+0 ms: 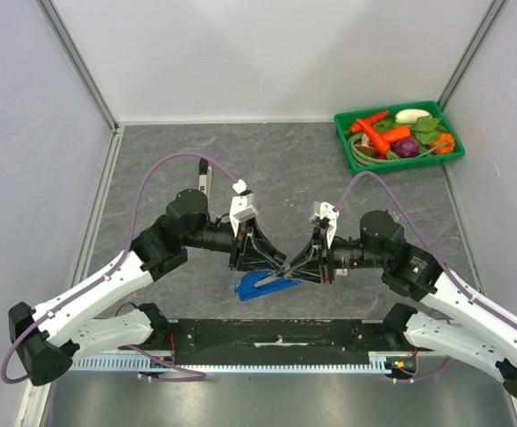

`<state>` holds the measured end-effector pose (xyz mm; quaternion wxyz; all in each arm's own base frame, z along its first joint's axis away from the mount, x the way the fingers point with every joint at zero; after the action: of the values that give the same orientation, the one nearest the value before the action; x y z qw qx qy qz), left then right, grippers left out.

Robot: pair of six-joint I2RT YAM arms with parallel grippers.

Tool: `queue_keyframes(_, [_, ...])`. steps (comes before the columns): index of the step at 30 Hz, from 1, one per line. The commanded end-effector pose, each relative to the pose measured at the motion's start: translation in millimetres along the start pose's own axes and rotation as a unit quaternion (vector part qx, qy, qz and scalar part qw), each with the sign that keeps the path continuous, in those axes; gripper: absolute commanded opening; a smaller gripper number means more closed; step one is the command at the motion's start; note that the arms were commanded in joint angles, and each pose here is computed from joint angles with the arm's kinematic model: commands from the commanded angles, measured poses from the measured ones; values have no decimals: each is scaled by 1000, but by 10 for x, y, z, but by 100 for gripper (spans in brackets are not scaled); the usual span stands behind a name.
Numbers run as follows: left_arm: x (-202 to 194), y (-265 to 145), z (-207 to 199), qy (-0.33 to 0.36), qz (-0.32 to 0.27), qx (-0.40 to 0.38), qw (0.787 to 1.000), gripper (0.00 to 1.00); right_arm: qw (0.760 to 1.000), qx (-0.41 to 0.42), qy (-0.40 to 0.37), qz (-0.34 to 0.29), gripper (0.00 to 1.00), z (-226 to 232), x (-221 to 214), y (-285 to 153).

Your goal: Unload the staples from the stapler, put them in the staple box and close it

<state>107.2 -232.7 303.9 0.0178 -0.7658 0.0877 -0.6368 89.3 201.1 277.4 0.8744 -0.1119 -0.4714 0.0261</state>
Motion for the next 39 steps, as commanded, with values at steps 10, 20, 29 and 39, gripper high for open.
queue_keyframes(10, [899, -157, 340, 75, -240, 245, 937, 2, 991, -25, 126, -42, 10, -357, -367, 329])
queue_keyframes(20, [862, -104, 772, 16, -298, 364, 883, 2, 980, -19, 185, -75, 7, -611, -477, 633])
queue_keyframes(29, [558, 78, 1127, -31, -282, 415, 864, 2, 971, -18, 217, -98, 7, -768, -363, 901])
queue_keyframes(39, [246, 224, 1416, -70, -237, 467, 849, 2, 970, -26, 214, -109, 8, -852, -238, 1041])
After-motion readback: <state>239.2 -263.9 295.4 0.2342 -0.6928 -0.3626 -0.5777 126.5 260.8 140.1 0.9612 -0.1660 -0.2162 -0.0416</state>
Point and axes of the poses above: each gripper's point midway between its finger pads, its own y axis out along the fingers, its own z axis along the line the jaws close on, x = y × z, the point moved 8 cm from there along -y, back along the fingers, and after that the axes turned 10 degrees about y, right-handed, at the moved point
